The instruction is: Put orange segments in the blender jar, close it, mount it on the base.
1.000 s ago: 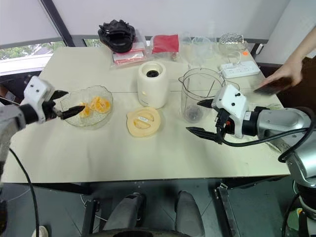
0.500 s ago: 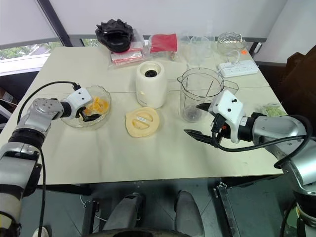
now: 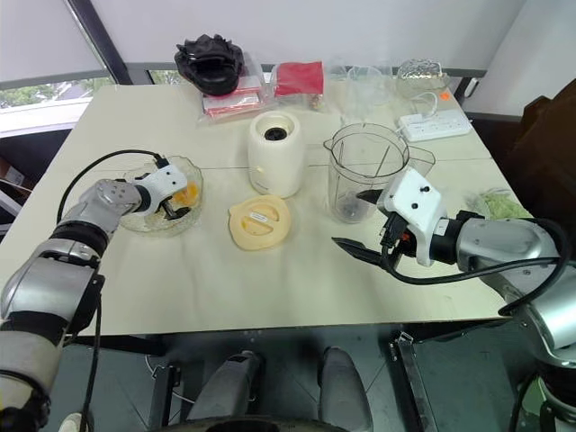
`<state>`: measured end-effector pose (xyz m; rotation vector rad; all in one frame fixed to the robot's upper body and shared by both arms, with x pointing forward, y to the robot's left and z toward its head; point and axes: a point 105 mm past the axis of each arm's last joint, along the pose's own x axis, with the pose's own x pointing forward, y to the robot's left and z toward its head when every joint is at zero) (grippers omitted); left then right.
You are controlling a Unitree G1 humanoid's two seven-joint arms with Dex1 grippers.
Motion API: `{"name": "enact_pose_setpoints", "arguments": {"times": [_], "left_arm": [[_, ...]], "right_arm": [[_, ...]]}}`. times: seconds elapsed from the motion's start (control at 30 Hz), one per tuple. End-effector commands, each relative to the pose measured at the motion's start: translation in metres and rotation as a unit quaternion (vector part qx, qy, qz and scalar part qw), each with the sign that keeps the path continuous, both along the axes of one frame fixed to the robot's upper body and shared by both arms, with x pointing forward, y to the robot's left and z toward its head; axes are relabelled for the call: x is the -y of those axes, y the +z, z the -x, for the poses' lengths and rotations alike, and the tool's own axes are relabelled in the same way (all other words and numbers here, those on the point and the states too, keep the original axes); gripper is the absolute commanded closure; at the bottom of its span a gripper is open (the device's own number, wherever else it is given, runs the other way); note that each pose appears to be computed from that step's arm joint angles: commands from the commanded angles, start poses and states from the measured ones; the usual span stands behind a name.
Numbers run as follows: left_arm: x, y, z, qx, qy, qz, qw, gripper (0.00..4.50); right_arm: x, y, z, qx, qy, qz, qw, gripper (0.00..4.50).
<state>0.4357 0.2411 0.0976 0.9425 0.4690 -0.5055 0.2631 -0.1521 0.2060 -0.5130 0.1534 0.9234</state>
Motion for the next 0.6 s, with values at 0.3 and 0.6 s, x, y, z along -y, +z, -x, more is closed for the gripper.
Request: {"name": "enact_pose_setpoints", "arguments": {"times": [0.3,0.6], "left_arm": [[0.002,0.013,-0.010,-0.006,0.038,-0.006,0.999,0.06],[0.008,0.013,-0.011,-0.006,0.040,0.002,0.999,0.93]], "right_arm": [[0.002,0.024,-0.015,0.033,0.028,0.025,0.999,0.00],[0.000,0.029,-0.019,0.045,0.032,0.027,0.998,0.00]]}}
